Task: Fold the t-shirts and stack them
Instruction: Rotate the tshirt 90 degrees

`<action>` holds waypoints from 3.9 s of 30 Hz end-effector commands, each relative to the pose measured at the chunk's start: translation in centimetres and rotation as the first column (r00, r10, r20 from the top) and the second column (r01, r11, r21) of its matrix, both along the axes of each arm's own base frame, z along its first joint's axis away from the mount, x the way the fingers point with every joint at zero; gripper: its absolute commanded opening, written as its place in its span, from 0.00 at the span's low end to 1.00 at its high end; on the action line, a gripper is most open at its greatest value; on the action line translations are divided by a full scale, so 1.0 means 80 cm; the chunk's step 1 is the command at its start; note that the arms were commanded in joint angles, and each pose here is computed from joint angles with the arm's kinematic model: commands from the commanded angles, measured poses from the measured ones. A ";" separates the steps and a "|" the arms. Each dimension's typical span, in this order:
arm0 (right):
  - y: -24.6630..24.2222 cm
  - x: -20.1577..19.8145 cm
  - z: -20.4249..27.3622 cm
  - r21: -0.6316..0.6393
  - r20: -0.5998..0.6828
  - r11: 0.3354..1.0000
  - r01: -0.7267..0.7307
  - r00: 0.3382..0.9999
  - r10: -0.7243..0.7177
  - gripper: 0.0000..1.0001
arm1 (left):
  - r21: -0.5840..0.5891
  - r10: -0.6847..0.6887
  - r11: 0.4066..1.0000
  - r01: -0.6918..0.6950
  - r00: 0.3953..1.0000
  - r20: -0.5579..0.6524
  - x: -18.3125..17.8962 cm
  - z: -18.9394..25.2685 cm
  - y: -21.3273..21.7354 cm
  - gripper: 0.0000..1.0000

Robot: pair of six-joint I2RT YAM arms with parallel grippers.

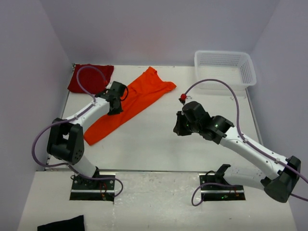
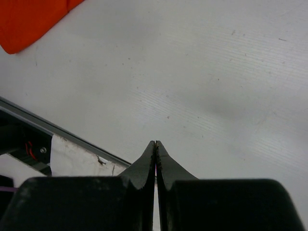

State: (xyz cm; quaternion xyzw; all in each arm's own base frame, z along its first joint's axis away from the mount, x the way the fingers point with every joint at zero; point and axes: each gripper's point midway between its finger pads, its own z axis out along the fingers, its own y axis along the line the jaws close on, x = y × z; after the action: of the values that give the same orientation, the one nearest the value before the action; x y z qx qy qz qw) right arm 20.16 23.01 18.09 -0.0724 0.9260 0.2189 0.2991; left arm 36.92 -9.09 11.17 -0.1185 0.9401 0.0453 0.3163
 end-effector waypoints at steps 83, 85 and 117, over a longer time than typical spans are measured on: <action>-0.021 -0.006 -0.048 -0.002 -0.061 0.999 0.046 0.997 -0.046 0.00 | -0.167 -0.446 0.870 0.463 0.885 0.130 -0.058 0.066 -0.218 0.00; -0.002 -0.009 -0.052 0.067 -0.065 0.998 -0.004 0.998 0.008 0.00 | -0.263 -0.469 0.823 0.504 0.863 0.186 -0.025 0.070 -0.222 0.00; 0.065 -0.055 -0.123 -0.068 -0.268 0.960 -0.270 0.932 0.243 0.37 | -0.577 -0.542 0.605 0.549 0.815 0.207 0.202 -0.125 -0.253 0.00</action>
State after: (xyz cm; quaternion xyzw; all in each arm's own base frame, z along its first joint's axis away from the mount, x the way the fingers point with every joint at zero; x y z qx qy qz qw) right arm 15.20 28.62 8.02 -0.1769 0.9457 0.2391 0.1313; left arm 51.80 -30.35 2.32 0.0787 0.8900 -0.3623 0.2655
